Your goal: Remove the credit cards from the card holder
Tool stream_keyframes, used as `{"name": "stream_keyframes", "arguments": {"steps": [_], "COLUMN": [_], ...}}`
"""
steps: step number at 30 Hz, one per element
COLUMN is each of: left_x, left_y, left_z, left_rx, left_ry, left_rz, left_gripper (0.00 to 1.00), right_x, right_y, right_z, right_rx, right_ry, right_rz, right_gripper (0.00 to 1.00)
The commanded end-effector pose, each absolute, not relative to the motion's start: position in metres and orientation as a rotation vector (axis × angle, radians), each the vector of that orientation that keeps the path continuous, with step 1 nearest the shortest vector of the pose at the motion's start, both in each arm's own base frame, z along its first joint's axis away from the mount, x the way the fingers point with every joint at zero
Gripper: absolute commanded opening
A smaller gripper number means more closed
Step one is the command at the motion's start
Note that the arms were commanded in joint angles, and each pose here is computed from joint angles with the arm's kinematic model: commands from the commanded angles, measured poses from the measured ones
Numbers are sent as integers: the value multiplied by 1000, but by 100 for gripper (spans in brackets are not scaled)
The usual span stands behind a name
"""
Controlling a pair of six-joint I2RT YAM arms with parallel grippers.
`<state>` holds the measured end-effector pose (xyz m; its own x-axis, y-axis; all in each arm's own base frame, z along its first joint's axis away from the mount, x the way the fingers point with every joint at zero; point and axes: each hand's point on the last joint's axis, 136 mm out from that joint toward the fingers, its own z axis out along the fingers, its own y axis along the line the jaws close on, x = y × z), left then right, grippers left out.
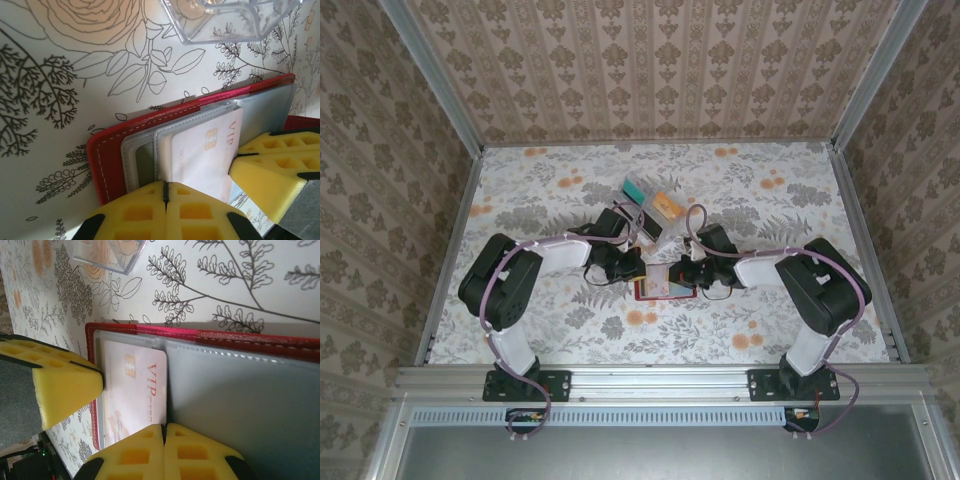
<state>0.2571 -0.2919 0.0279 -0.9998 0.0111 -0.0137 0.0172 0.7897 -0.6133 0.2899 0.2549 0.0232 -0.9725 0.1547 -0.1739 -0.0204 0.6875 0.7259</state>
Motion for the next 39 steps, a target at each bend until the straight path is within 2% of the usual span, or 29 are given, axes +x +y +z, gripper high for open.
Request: {"name": "stream_keyframes", "arguments": {"steps": [1, 11, 20, 25, 31, 39], "left_x": [237, 241, 245, 254, 266, 266], "left_y": [-267, -269, -278, -286, -295, -302], "left_z": [-1, 3, 12, 31, 59, 62], "left_rx": [-65, -43, 3, 33, 70, 73], "left_ry": [3092, 3082, 3048, 2978, 2889, 2873], "left_rz": [-838, -847, -920, -999, -1072, -1112], "left_gripper": [0, 0, 1, 5, 16, 17], "right_x": [285, 287, 285, 286, 286, 289], "right_y": [238, 233, 217, 217, 220, 227], "right_z": [15, 24, 44, 61, 66, 58], "right_rx": [173, 184, 66, 8, 1, 15], "right_ry": [2710, 2671, 2633, 2593, 2588, 2611], "right_rz": [1053, 1048, 1023, 1050, 1099, 1116], "right_gripper": [0, 0, 0, 0, 0, 0]}}
